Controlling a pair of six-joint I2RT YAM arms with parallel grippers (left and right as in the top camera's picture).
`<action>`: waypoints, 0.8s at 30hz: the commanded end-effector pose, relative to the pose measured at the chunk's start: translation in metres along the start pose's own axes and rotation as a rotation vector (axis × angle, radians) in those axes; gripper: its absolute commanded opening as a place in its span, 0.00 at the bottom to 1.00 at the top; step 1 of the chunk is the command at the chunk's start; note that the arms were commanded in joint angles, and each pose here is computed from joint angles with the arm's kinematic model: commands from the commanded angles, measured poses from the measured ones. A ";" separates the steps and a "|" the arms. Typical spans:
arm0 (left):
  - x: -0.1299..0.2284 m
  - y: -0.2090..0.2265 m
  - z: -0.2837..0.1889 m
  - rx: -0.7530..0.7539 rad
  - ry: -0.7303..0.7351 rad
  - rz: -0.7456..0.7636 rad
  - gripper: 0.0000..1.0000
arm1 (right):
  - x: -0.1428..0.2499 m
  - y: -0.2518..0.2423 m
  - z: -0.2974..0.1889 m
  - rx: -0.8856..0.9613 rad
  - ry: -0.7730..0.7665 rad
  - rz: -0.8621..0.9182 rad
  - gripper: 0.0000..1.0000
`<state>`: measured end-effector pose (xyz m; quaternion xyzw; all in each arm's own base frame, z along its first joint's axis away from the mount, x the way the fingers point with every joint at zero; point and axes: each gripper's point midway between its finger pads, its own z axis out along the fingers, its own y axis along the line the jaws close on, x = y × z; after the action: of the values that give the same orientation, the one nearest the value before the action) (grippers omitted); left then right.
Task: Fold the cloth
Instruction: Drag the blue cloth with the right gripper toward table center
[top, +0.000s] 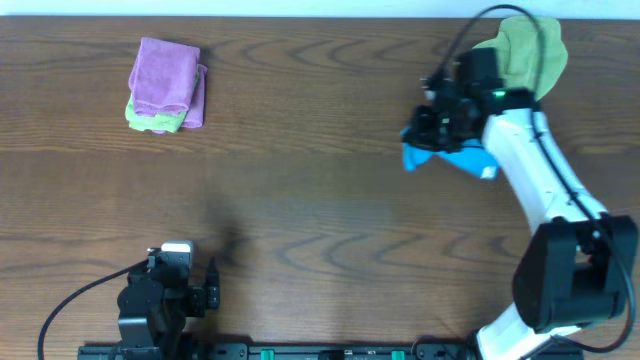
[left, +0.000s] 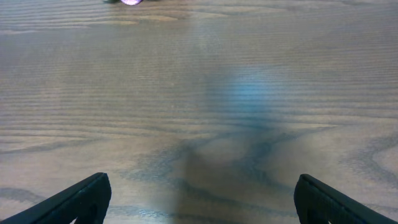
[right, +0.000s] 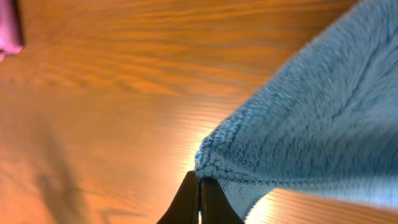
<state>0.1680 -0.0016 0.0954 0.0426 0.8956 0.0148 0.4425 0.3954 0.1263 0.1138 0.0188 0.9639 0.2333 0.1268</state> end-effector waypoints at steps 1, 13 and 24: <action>0.000 0.000 0.000 -0.003 -0.001 0.020 0.95 | 0.011 0.036 0.009 -0.031 0.018 -0.043 0.02; 0.000 0.000 0.000 -0.003 -0.001 0.020 0.95 | 0.083 0.144 0.043 -0.127 0.129 -0.340 0.55; 0.000 0.000 0.000 -0.003 -0.001 0.020 0.95 | 0.063 0.082 0.035 0.134 0.087 -0.297 0.73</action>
<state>0.1680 -0.0017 0.0954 0.0427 0.8956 0.0146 0.4425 0.3232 0.2585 0.1072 -0.1579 0.9610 0.2063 0.0952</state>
